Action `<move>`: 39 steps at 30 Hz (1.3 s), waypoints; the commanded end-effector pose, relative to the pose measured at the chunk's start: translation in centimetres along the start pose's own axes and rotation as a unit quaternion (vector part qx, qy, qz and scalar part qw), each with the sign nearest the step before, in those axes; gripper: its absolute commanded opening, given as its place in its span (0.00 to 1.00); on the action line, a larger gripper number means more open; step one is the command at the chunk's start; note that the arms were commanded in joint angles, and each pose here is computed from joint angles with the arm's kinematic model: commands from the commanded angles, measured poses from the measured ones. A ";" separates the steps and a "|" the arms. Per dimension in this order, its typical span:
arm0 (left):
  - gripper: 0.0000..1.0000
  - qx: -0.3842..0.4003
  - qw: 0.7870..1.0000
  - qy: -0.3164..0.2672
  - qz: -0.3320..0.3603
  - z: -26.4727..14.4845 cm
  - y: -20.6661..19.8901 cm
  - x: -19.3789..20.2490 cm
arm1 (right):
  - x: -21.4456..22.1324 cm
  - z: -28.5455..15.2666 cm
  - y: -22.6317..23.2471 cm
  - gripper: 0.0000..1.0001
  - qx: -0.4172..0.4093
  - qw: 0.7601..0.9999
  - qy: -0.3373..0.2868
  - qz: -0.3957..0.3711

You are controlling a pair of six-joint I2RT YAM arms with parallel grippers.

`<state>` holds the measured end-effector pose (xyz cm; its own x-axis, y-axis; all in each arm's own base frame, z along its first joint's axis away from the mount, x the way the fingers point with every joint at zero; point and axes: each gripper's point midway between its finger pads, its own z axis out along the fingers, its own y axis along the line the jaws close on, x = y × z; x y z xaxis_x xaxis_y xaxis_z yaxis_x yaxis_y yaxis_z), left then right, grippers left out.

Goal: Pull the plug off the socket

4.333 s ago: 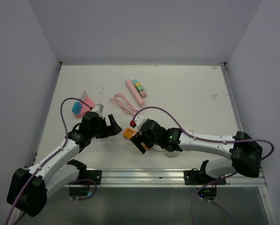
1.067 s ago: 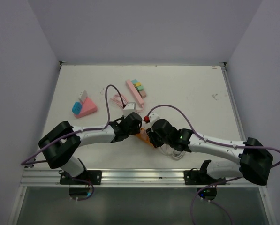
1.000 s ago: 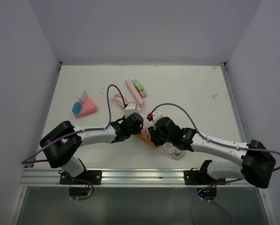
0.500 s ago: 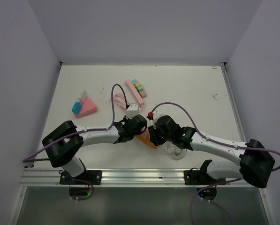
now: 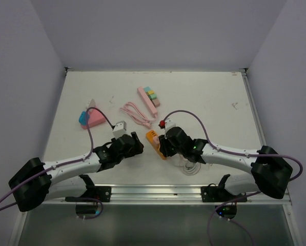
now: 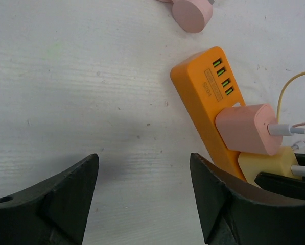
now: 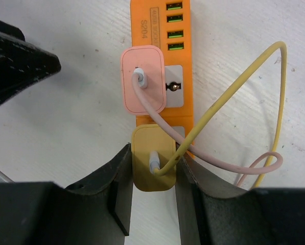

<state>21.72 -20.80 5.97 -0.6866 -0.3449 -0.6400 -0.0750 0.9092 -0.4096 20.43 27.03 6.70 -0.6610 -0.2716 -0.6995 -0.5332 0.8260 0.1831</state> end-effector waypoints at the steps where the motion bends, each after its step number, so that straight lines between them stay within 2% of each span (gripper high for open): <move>1: 0.77 0.085 0.993 0.011 -0.076 -0.3 -3.0 0.2 | -4.0 0.0 1.4 0.00 -0.005 0.997 -0.068 0.046; 8: 0.76 0.143 0.983 0.045 -0.110 0.4 -4.5 2.4 | -4.7 0.2 2.1 0.00 -0.013 0.993 -0.080 0.086; 17: 0.67 0.189 0.972 0.037 -0.132 1.7 -6.8 2.4 | -3.9 1.0 2.9 0.00 -0.016 0.994 -0.068 0.083; 25: 0.56 0.163 0.977 0.067 -0.123 3.5 -5.9 4.6 | -4.0 1.1 3.7 0.00 -0.020 0.995 -0.067 0.073; 29: 0.44 0.132 0.979 0.083 -0.128 4.3 -4.6 5.9 | -4.0 1.1 4.3 0.00 -0.027 0.995 -0.065 0.069; 39: 0.33 0.054 0.984 0.114 -0.123 5.6 -1.9 8.1 | -5.5 -0.2 5.7 0.00 -0.045 0.994 -0.079 0.063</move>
<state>22.01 -29.42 2.79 -0.7671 -0.5301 -0.3613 -0.0913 0.6477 -0.7564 21.42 28.63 6.80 -0.6717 -0.1698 -0.7211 -0.4299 0.8821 0.1926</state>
